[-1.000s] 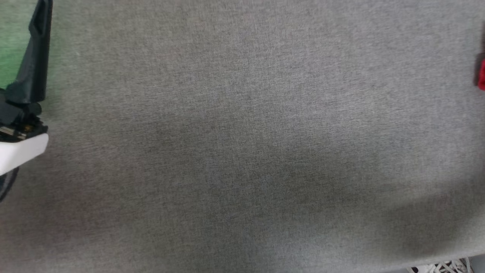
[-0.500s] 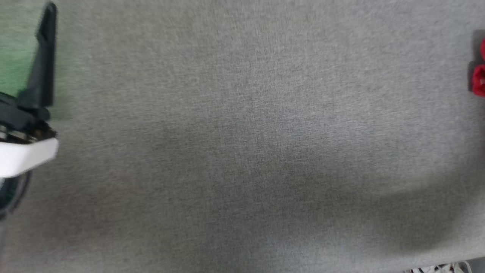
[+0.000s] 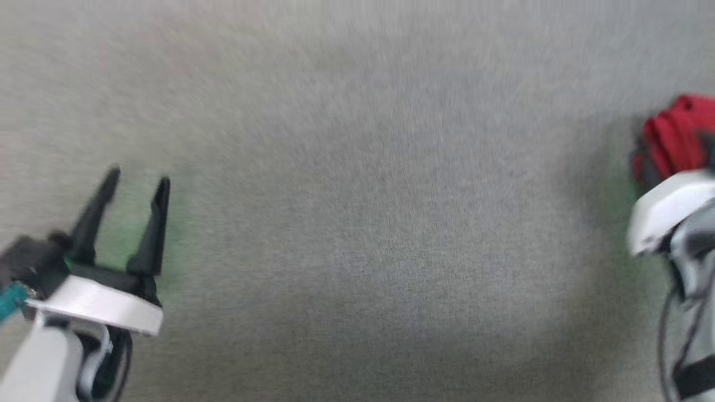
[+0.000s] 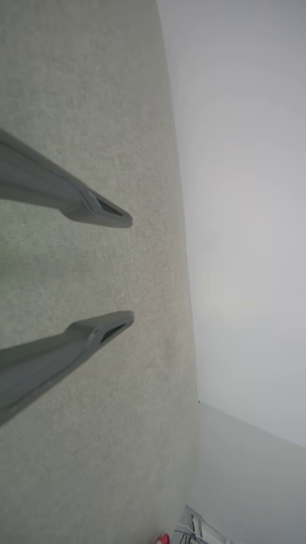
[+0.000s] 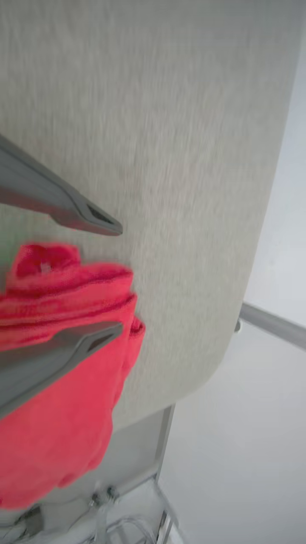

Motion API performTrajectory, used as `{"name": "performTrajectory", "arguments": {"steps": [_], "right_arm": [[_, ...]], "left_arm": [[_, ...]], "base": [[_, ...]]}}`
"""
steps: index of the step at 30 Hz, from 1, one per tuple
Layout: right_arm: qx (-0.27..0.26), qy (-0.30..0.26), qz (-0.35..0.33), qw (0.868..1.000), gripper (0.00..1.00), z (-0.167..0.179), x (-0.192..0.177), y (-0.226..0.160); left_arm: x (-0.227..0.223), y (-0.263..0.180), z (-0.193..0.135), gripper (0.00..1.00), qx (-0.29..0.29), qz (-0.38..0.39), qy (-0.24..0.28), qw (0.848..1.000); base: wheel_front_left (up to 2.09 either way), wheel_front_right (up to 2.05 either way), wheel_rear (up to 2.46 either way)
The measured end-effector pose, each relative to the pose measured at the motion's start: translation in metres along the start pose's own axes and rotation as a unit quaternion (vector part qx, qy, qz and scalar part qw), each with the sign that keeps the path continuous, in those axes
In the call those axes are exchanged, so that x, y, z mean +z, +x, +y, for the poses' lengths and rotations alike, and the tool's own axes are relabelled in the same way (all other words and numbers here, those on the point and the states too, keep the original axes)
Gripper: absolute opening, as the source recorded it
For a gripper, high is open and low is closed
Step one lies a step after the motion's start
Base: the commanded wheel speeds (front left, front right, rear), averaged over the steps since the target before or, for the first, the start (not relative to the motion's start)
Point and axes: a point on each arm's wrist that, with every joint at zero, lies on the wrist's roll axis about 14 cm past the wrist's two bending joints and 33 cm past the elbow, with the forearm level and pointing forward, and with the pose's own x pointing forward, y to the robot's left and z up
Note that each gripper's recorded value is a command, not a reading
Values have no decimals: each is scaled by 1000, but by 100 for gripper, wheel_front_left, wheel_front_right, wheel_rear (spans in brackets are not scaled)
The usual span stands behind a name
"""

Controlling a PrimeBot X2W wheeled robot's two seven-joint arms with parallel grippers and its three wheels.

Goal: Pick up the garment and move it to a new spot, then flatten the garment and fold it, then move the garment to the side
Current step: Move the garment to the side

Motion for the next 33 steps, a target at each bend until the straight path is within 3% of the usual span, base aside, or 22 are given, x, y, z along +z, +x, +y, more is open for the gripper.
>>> {"name": "performTrajectory", "arguments": {"steps": [3, 15, 23, 33], "right_arm": [[43, 20, -35, 998, 100, 28, 9, -19], [127, 115, -146, 974, 100, 83, 13, -97], [143, 161, -195, 957, 100, 94, 33, -119], [139, 167, -220, 951, 100, 86, 40, -137]], "left_arm": [[2, -25, 1, 100, 25, 5, -9, 1000], [23, -121, -3, 100, 104, -30, -32, 994], [34, -165, 3, 100, 141, -58, -36, 988], [33, -197, -1, 100, 168, -68, -39, 983]], "base": [[0, 0, 0], [0, 0, 0], [0, 0, 0], [0, 0, 0]]}}
